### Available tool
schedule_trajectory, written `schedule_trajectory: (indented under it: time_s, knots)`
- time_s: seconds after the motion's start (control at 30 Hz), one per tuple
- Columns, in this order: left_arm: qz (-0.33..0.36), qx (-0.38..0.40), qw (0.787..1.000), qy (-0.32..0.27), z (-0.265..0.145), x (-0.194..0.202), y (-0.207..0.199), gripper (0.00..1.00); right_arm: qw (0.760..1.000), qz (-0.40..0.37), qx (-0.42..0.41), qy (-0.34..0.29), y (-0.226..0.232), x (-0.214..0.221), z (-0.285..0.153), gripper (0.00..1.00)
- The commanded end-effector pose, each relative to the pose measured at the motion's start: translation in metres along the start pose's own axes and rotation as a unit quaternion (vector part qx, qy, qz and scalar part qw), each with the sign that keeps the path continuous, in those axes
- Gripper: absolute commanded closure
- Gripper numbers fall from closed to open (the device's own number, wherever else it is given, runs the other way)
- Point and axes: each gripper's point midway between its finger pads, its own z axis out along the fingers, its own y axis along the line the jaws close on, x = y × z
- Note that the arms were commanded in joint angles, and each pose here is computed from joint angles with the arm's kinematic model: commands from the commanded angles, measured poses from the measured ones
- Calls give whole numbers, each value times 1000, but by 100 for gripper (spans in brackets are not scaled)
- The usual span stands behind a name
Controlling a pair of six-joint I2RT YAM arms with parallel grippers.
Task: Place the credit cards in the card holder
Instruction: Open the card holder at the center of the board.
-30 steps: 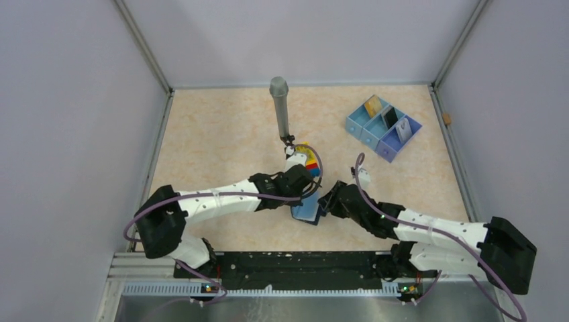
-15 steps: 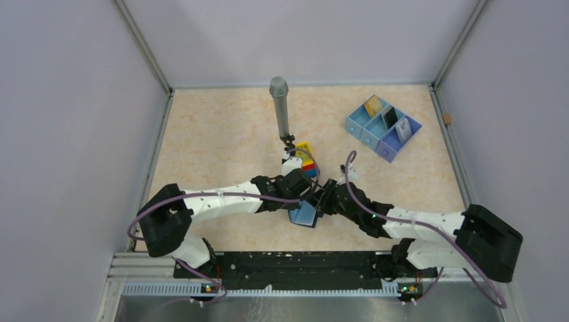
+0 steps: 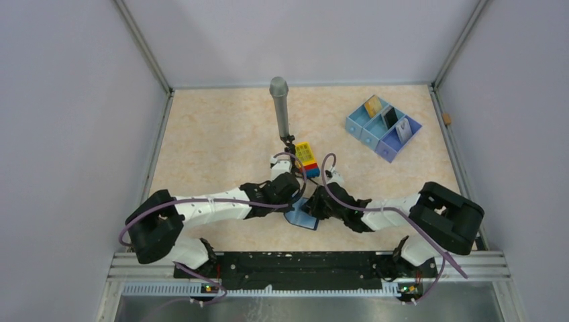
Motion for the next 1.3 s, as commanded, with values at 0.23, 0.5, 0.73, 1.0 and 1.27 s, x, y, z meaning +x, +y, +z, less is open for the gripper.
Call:
schedule_trajectory:
  time_s: [0.23,0.5,0.73,1.0,1.27]
  knots:
    - [-46,-12,999,21,15,27,50,75,989,-31,142,13,-54,4,5,94]
    - [-50,-33,997,39,18,46,68,70,985,-29,170,25,-68,11,6,95]
    - [-54,-45,997,33,13,47,77,70,984,-24,173,28,-68,12,2,94]
    - [-61,-48,996,34,10,52,84,64,989,-26,148,16,-53,3,-5,92]
    - [-69,-22,997,25,7,50,78,65,996,-44,76,8,-6,-13,-16,87]
